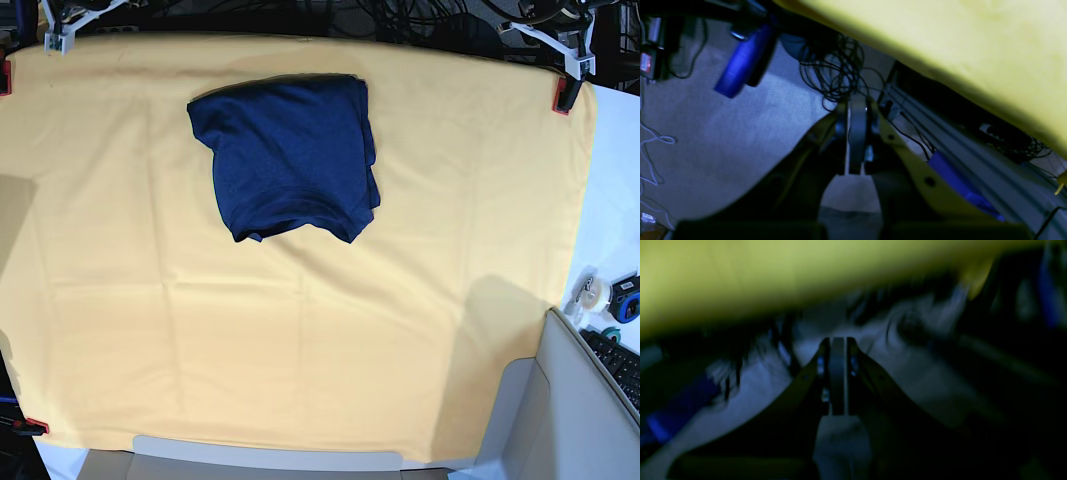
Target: Fold the T-shirt properly
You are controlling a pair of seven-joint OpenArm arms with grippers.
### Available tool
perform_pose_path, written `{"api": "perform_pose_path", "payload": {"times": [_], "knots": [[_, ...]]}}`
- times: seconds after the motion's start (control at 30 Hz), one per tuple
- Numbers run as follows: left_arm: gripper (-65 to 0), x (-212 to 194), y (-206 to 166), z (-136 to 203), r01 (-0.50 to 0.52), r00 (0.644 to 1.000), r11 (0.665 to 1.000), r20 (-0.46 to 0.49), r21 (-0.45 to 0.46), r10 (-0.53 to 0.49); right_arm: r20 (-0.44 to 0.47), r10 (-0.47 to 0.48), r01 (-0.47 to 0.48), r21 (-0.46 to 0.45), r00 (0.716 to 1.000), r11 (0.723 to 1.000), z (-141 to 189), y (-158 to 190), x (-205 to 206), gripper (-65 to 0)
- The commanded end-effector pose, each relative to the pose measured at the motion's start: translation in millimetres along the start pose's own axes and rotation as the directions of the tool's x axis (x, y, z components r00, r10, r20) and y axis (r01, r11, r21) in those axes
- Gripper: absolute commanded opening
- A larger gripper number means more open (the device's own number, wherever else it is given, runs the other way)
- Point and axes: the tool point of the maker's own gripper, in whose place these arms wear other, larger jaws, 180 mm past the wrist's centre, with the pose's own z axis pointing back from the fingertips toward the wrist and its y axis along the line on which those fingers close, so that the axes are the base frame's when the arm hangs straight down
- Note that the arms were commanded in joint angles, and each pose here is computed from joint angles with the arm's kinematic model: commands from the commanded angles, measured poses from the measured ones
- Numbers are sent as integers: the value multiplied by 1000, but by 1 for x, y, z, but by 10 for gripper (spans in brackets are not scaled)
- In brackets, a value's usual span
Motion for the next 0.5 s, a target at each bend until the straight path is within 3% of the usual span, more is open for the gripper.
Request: {"api": "perform_pose_path", "payload": {"times": [0.0, 0.1, 0.2, 0.3, 0.47], "knots": [[-650, -11, 2, -1, 2, 1000, 1000, -31, -2, -2, -4, -4, 4, 1, 1000, 1000, 1, 0, -6, -650], [-650, -53, -8, -19, 27, 987, 999, -159, -36, -33, -185, -27, 40, 66, 982, 997, -24, 20, -63, -650], [-650, -109, -21, -41, 82, 951, 992, -290, -92, -106, -368, 11, 27, 100, 930, 995, -54, 33, -119, -650], [-650, -140, -19, -79, 162, 927, 981, -323, -110, -190, -425, -15, 81, 138, 905, 987, -88, 50, -154, -650], [-650, -175, 3, -142, 321, 873, 944, -364, -76, -326, -454, -54, 162, 201, 889, 966, -150, 88, -186, -650]]}}
